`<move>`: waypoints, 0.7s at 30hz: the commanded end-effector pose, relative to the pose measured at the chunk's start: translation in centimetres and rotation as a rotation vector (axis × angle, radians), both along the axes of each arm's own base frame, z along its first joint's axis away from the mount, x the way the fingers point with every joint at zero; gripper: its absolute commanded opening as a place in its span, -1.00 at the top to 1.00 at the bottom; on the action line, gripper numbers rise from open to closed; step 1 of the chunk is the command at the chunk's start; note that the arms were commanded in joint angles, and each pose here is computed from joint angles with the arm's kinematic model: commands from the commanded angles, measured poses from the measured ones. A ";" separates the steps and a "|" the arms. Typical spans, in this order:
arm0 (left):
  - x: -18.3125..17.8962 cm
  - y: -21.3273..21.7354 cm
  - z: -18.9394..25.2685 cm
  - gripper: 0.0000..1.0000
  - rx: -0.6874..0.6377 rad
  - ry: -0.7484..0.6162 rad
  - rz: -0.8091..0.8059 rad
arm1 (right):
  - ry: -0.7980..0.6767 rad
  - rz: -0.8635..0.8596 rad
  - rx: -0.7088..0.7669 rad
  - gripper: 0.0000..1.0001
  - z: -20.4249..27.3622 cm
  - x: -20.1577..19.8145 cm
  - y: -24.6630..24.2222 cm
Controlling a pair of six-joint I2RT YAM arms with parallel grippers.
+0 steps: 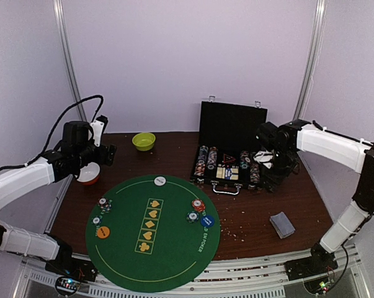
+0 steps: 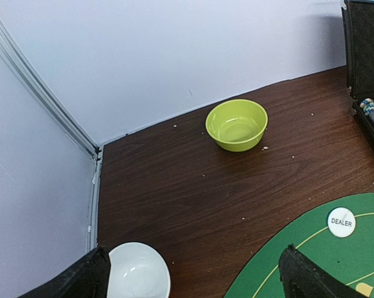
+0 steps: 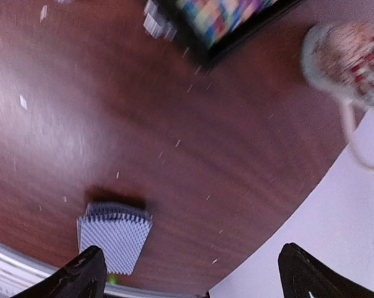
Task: Distribute texas hold em gaming equipment
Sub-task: Position the face-down deck piles at the center of the board.
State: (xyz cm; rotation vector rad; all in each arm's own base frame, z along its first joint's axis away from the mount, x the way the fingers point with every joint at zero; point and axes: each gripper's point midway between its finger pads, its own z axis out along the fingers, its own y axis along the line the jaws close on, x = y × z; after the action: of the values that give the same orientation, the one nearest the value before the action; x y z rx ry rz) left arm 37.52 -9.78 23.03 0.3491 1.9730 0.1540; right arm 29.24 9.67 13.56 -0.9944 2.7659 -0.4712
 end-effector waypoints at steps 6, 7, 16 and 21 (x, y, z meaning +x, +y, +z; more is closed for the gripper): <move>0.5 0.0 0.2 -0.96 0.008 -0.029 -0.006 | 0.378 0.045 0.083 -1.00 -5.5 -11.4 -1.3; 0.5 0.0 0.0 -0.97 0.008 -0.025 -0.006 | 0.374 0.040 0.076 -1.00 -5.6 -11.5 -1.5; 0.4 0.0 0.2 -0.96 0.010 -0.027 -0.006 | 0.468 0.036 0.046 -0.99 -7.6 -14.0 -2.6; 0.3 0.2 0.1 -0.96 0.017 -0.033 -0.002 | 0.483 0.015 0.047 -1.00 -8.4 -13.1 -2.2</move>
State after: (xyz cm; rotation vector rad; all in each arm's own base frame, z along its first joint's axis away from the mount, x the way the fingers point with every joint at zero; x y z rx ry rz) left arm 37.52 -9.81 22.48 0.3686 1.9796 0.1654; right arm 15.43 6.83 5.60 -1.2814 3.1394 -0.2082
